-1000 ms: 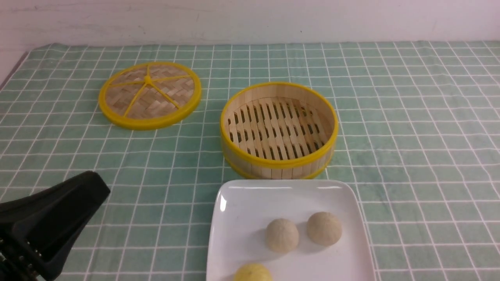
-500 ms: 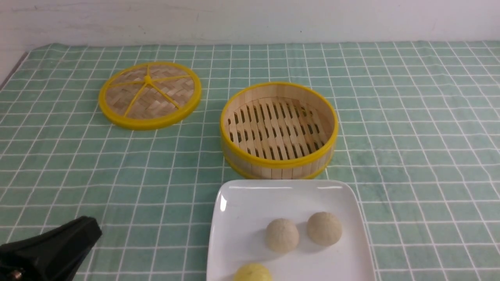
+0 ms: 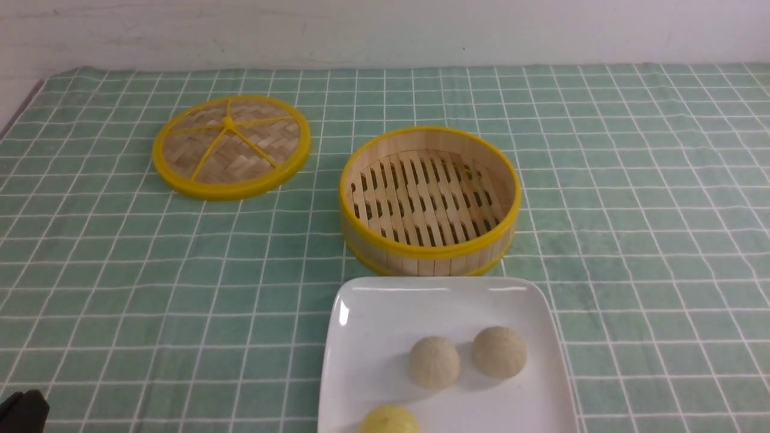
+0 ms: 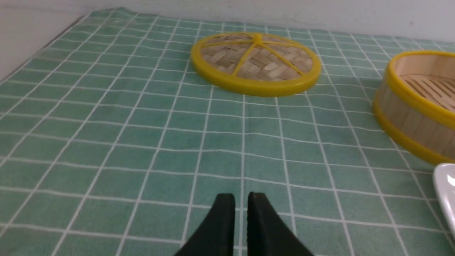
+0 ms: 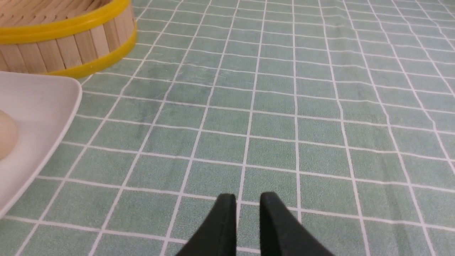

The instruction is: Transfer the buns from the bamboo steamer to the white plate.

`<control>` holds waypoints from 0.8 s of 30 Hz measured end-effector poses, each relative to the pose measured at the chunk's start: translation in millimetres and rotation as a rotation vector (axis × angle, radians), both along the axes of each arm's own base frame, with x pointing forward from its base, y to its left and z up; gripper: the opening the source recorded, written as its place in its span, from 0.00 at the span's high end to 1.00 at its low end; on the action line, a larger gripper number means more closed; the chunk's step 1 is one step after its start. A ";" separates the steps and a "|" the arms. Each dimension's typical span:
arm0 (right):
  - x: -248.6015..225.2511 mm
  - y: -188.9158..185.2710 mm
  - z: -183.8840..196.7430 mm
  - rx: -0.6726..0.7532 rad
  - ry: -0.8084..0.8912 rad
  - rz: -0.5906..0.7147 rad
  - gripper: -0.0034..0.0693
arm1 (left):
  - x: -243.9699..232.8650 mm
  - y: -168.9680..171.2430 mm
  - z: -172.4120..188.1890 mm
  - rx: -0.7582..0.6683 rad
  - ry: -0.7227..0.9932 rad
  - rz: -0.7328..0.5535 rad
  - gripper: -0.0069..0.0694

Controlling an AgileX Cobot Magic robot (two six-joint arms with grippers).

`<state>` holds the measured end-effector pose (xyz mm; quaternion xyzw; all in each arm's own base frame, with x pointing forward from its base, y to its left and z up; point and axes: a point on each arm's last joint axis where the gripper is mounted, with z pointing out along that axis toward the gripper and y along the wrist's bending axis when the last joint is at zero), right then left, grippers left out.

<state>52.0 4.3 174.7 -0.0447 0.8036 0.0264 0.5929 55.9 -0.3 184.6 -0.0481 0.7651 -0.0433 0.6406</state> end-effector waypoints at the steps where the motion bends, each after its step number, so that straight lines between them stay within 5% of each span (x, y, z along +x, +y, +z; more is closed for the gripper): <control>1: 0.0 0.0 0.0 0.000 0.000 0.000 0.77 | -0.4 0.6 -2.1 -0.010 0.007 0.010 0.80; 24: 0.0 0.0 0.0 0.000 0.000 0.000 0.74 | -3.2 0.1 -12.4 0.002 0.119 -0.022 0.77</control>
